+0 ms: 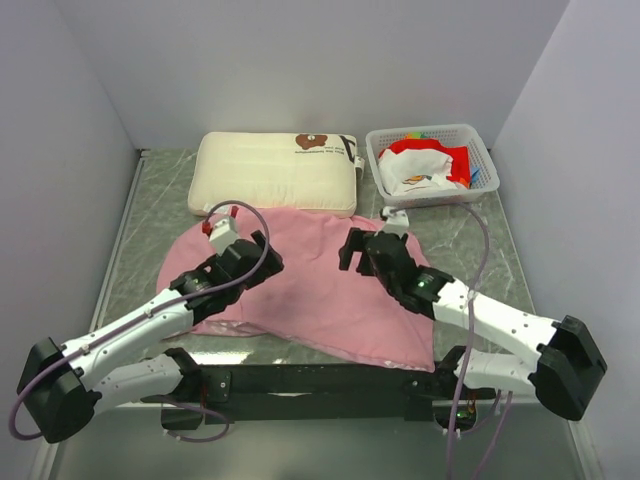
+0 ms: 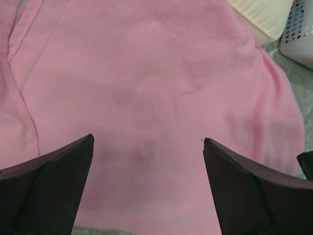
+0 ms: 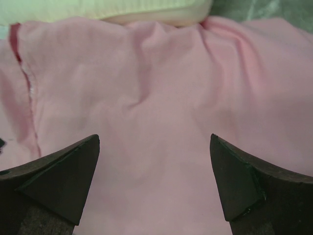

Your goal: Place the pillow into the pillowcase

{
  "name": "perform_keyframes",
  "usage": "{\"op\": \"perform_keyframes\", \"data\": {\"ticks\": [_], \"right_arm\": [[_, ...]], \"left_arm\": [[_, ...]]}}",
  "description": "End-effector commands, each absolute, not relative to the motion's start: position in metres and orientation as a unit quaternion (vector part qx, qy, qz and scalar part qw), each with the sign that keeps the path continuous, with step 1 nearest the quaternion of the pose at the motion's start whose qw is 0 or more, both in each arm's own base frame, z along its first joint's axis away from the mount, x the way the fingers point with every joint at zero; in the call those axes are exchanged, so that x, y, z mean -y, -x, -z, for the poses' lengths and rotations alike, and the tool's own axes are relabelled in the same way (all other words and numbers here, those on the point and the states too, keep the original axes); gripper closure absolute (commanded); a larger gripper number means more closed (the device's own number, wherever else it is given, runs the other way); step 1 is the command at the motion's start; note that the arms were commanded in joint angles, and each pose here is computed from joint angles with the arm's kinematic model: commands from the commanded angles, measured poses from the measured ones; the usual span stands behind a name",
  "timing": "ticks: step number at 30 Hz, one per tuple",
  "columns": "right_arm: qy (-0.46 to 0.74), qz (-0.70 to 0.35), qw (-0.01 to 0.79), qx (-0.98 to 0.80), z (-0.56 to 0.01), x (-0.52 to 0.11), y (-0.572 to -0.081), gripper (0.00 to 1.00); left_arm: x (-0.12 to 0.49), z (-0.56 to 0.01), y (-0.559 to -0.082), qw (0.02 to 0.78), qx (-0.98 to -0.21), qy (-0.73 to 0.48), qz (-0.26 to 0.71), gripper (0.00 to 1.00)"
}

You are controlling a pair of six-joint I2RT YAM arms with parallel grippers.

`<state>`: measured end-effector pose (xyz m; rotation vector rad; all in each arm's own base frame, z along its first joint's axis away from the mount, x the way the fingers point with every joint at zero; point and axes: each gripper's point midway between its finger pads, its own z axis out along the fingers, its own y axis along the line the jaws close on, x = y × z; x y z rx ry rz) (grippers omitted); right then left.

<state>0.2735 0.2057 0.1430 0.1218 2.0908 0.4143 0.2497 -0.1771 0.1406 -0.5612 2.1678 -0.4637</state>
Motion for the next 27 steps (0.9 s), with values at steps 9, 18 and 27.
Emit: {"op": "perform_keyframes", "data": {"ticks": [9, 18, 27], "right_arm": [[-0.054, -0.24, 0.545, -0.801, -0.247, -0.228, -0.386, 0.0], [-0.065, -0.28, 0.524, -0.802, -0.241, -0.231, -0.469, 0.0], [-0.078, -0.277, 0.485, -0.826, -0.188, -0.248, -0.507, 0.0]], "left_arm": [[0.152, -0.211, -0.3, 0.463, -0.806, 0.282, 0.237, 0.01], [0.12, -0.247, -0.387, 0.489, -0.767, 0.346, 0.231, 0.01], [0.053, -0.212, -0.477, 0.479, -0.745, 0.45, 0.118, 0.01]]}}
